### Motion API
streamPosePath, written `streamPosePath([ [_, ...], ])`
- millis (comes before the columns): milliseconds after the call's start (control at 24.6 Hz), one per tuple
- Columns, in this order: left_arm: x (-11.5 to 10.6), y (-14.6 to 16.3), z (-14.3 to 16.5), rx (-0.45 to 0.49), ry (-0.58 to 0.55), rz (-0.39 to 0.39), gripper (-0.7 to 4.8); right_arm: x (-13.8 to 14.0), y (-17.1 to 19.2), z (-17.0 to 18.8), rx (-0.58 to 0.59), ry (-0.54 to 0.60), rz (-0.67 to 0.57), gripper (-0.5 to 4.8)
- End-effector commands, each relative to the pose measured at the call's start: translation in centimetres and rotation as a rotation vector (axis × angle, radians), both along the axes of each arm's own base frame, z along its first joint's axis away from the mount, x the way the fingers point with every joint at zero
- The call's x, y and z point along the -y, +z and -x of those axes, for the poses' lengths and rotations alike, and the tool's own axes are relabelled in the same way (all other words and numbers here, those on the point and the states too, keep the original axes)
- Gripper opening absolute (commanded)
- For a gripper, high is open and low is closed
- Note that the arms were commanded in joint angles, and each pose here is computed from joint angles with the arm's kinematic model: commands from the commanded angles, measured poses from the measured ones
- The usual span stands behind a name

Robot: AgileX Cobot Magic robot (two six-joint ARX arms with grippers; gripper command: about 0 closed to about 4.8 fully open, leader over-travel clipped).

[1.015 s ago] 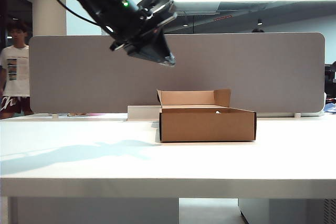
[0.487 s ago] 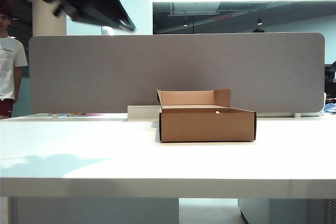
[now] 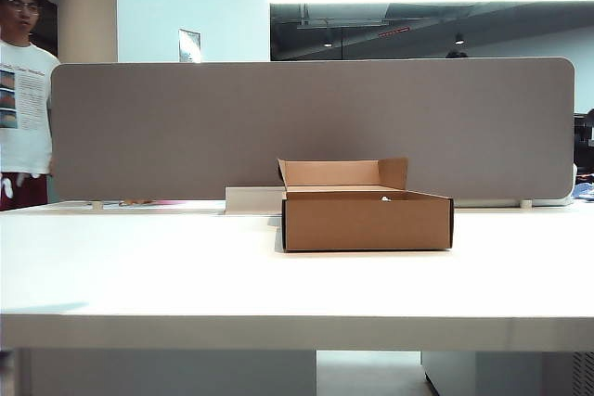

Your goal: Pick up all the paper balls on the table and put them in the paper box.

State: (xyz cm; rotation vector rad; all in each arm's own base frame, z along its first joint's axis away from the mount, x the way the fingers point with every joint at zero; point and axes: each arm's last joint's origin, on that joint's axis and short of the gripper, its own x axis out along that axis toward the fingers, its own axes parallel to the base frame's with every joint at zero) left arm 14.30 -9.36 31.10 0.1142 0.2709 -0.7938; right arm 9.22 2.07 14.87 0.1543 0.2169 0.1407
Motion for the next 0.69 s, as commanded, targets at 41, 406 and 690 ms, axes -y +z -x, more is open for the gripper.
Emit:
streamPosePath([
  [41,-0.7,0.3,1.0,0.015,0.033,-0.007,-0.06,-0.1,0.0,-0.1,0.018,0.013,-0.009,-0.07],
  [406,-1.5,0.7,2.2,0.027,0.054,-0.006,-0.06,0.0,-0.2,-0.2,0.032,-0.001,0.066,-0.07],
  [690,-1.5,0.6,2.2,0.022,0.053,-0.012,-0.06,0.1,-0.1,-0.2,0.045,-0.039,0.068,-0.06],
])
